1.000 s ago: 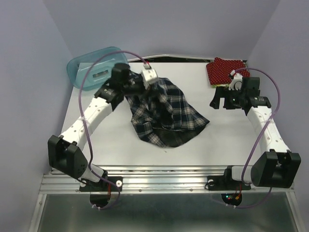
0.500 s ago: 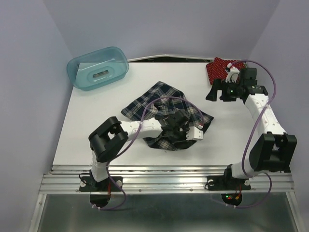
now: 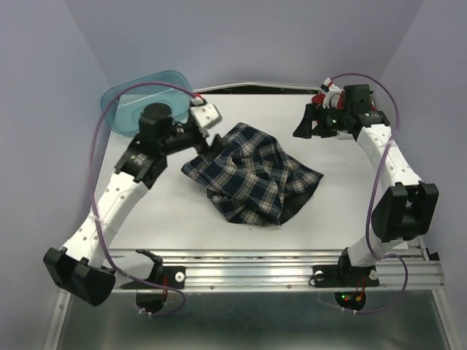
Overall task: Fold and stack the skirts
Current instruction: Flatten the skirt out
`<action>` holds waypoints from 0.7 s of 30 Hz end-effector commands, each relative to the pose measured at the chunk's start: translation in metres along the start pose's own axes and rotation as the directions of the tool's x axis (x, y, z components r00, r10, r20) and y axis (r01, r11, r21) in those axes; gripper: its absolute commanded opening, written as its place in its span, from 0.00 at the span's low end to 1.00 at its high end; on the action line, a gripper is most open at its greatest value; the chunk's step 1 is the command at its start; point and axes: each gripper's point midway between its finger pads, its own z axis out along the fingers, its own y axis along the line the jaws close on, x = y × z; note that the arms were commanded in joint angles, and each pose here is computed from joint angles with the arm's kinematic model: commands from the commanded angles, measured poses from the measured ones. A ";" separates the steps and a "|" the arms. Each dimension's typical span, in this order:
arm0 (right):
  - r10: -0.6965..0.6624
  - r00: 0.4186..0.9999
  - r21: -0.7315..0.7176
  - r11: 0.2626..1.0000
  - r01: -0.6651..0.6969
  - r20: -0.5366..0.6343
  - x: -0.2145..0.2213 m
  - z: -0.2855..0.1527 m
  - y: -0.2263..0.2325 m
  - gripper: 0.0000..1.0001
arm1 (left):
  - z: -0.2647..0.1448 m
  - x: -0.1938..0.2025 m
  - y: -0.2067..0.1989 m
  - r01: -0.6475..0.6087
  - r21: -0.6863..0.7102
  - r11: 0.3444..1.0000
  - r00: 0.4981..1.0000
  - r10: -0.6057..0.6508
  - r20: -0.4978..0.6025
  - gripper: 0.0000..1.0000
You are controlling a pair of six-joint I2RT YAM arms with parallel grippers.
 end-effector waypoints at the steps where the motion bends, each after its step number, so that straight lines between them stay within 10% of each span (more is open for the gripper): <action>1: -0.085 0.996 -0.075 0.993 0.087 0.031 -0.020 0.007 0.040 0.92 | -0.044 0.056 0.033 0.211 -0.028 0.977 0.965 -0.213 -0.153 0.87; 8: -0.156 0.987 -0.164 0.975 0.150 -0.027 -0.005 0.029 0.082 0.95 | -0.111 0.184 0.068 0.342 -0.043 0.939 0.837 -0.325 -0.440 0.91; 21: -0.250 0.966 -0.173 0.956 0.236 -0.067 0.022 0.028 0.098 0.98 | -0.105 0.229 0.045 0.330 0.115 0.937 0.863 -0.250 -0.438 0.89</action>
